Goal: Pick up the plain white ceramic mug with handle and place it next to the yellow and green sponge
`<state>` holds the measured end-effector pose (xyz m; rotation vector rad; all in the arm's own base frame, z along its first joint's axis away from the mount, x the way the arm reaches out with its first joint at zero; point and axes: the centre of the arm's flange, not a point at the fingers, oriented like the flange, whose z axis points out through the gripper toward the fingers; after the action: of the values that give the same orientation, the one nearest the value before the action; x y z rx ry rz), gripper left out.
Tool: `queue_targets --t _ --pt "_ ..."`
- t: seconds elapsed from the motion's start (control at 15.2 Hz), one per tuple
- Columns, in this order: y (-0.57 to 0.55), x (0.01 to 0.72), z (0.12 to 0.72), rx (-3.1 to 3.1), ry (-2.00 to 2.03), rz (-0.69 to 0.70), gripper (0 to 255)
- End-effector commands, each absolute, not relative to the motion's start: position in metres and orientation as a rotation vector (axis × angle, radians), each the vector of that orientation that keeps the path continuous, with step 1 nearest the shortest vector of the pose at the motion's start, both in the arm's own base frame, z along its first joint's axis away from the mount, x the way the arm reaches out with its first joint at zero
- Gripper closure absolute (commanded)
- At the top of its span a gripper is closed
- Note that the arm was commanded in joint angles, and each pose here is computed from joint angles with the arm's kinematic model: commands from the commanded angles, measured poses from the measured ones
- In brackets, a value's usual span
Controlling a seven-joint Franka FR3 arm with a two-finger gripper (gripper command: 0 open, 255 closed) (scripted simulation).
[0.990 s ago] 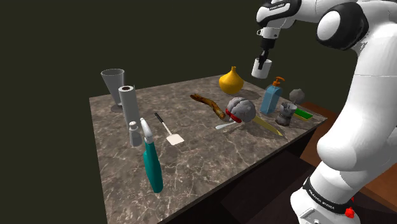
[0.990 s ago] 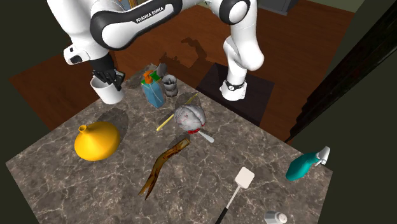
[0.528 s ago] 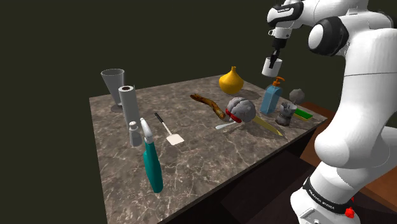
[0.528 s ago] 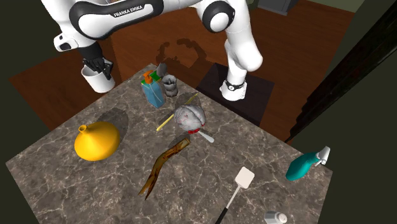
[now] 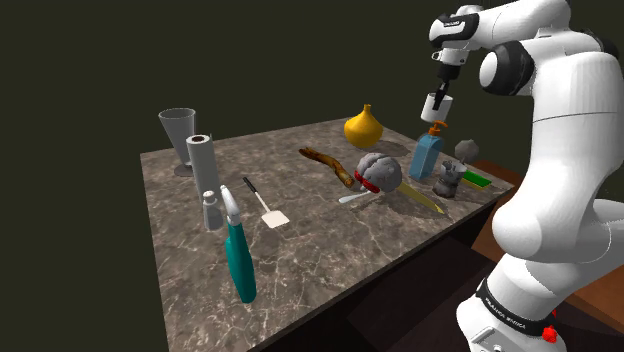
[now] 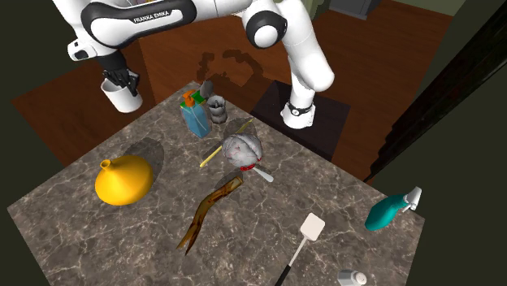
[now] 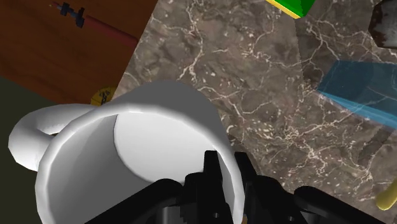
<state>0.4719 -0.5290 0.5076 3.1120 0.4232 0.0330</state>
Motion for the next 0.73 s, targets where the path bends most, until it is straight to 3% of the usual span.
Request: queue_targets --t 0.0,0.66 --pt "-0.530 0.472 0.497 3.111 0.424 0.034 255" --pt "-0.530 0.472 0.444 3.111 0.424 0.034 255"
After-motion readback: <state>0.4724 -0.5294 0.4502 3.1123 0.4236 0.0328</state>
